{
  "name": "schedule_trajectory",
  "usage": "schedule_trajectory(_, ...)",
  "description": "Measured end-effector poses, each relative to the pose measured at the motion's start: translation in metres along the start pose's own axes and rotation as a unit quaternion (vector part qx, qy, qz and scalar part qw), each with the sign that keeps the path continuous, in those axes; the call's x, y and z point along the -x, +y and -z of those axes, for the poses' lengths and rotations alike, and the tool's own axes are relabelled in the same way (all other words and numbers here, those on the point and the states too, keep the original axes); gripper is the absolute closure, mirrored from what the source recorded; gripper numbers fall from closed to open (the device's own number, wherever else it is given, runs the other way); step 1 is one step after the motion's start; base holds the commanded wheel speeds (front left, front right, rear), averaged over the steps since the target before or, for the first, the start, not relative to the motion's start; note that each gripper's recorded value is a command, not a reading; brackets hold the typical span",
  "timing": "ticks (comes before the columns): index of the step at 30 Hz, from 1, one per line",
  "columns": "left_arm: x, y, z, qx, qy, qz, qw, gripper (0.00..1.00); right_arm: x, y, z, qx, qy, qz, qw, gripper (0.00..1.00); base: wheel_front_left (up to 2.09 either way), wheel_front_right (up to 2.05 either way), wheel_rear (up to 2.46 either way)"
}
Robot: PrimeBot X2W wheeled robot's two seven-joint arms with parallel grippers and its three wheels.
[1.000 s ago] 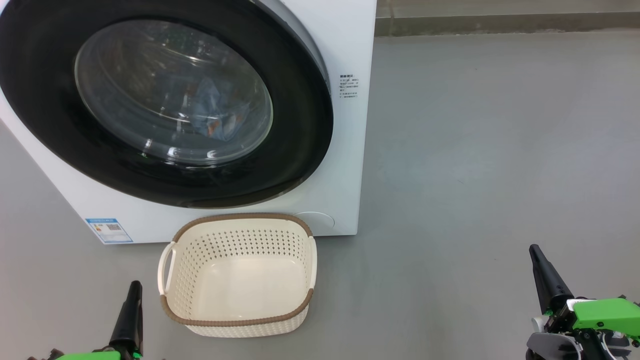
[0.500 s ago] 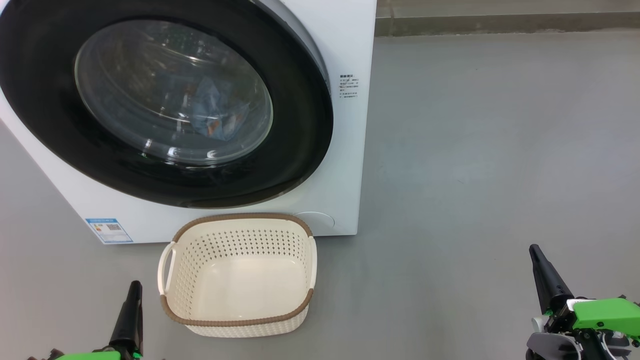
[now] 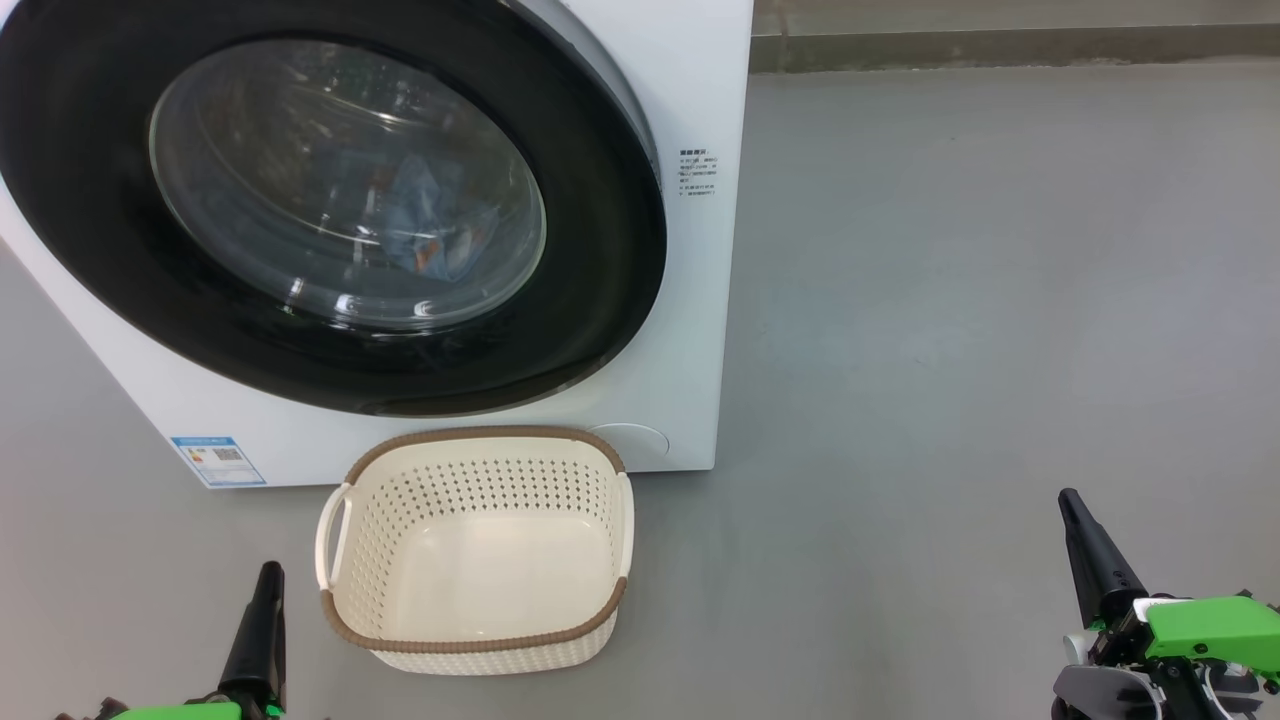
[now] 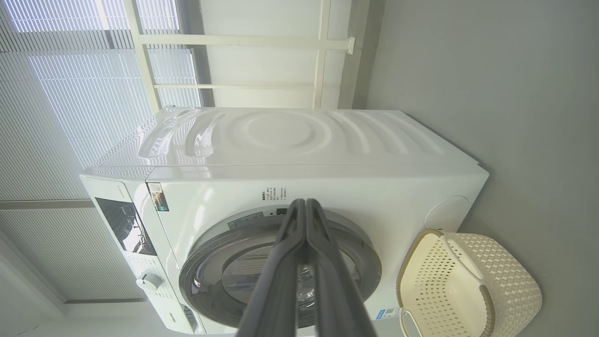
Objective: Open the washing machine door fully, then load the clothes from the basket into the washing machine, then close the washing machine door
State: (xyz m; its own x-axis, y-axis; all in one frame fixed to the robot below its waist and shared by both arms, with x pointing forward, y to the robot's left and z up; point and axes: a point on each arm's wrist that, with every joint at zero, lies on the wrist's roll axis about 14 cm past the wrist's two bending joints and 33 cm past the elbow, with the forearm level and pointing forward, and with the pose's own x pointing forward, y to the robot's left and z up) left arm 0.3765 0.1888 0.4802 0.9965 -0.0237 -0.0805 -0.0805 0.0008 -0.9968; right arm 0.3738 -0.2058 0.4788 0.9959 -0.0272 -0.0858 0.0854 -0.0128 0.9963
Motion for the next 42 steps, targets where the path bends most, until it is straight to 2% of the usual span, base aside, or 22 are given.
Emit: schedule_trajectory(42,0.0000,0.0000,0.0000,0.000,0.000,0.000,1.000,1.00,0.0000,0.0001,0.0000,0.000,0.000,0.000,1.000,1.00,0.00,0.00,0.00)
